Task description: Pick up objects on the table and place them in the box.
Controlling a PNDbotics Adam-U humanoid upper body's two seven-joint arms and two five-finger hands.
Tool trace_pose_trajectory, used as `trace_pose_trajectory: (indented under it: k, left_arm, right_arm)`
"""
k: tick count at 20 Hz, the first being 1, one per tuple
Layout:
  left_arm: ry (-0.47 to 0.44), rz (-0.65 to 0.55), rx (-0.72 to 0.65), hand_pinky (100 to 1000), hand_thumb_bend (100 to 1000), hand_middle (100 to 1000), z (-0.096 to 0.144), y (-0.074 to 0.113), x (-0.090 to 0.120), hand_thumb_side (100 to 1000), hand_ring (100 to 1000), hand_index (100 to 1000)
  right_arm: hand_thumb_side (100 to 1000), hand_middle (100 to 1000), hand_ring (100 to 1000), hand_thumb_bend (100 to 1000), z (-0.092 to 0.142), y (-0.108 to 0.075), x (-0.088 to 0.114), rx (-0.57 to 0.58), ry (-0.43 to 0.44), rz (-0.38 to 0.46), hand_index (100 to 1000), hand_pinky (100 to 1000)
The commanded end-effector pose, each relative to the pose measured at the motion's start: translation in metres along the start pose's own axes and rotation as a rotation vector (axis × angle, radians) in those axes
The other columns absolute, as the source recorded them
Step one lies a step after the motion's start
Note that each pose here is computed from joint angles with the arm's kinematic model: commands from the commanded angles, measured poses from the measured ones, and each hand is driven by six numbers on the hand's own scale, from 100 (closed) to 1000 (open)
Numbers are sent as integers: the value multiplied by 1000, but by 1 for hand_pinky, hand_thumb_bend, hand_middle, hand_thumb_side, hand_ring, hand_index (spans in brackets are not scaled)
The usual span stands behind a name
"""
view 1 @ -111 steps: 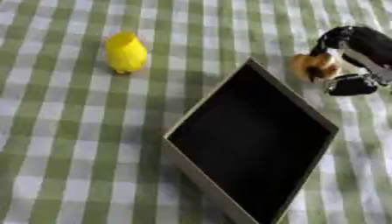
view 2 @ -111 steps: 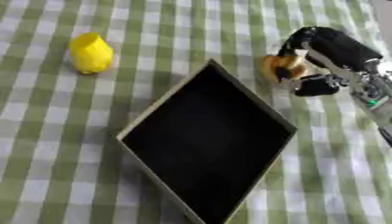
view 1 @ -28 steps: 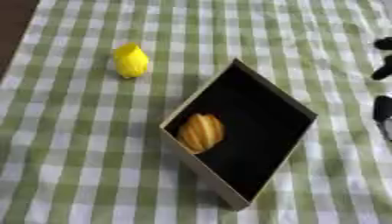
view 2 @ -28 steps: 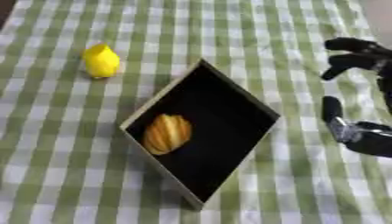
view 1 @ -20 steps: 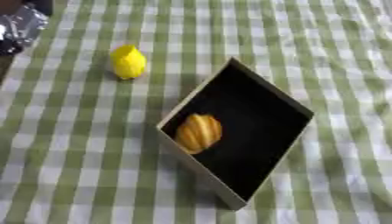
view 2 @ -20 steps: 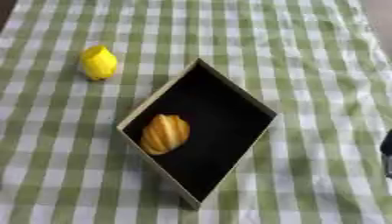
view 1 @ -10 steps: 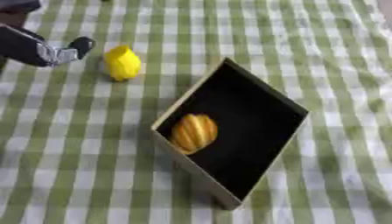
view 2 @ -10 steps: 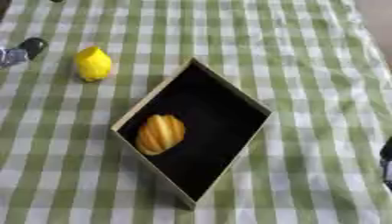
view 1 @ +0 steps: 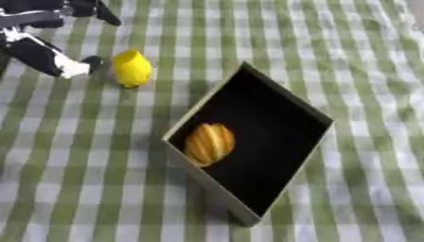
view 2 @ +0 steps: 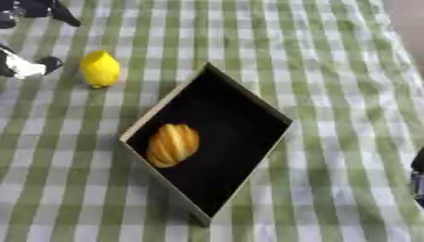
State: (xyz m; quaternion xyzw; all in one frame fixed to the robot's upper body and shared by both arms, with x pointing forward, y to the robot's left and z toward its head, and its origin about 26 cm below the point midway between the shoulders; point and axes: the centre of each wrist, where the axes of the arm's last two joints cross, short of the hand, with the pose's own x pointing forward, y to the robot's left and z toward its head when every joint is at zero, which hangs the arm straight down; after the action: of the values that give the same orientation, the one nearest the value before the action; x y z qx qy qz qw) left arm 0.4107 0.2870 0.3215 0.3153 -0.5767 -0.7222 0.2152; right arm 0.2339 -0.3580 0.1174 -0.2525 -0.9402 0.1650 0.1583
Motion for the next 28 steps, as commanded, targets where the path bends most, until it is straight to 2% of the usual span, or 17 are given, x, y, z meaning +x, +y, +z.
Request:
trace_pose_trajectory:
  k: [1, 5, 8, 9, 12, 21, 28]
  left_arm:
    - [33, 15, -20, 840, 202, 803, -2, 4, -8, 581, 841, 931]
    - [51, 38, -28, 844, 219, 809, -12, -5, -11, 601, 847, 942]
    - [55, 34, -37, 852, 311, 816, -17, -12, -12, 705, 858, 946]
    - [51, 30, -42, 853, 321, 816, -18, -13, -12, 715, 858, 945]
    - [48, 20, -38, 852, 352, 818, -18, -13, -12, 710, 863, 945]
    - [115, 2, -35, 854, 416, 831, -25, -23, -20, 684, 882, 947]
    - [134, -23, -25, 850, 397, 828, -31, -32, -24, 671, 879, 945]
  right_arm:
    - [376, 519, 810, 100, -6, -1, 2, -16, -13, -6, 762, 902]
    - [428, 509, 804, 100, -8, 0, 2, -12, 1, -16, 754, 902]
    - [479, 504, 800, 100, -9, 2, 2, -12, 13, -25, 750, 902]
    - [485, 503, 799, 100, -9, 3, 2, -13, 17, -27, 750, 902]
    - [529, 495, 795, 100, -10, 5, 2, -8, 31, -37, 743, 901]
    - [528, 479, 784, 100, -12, 12, 3, 10, 79, -69, 731, 901]
    - [528, 469, 779, 100, -12, 17, 3, 25, 110, -83, 724, 901]
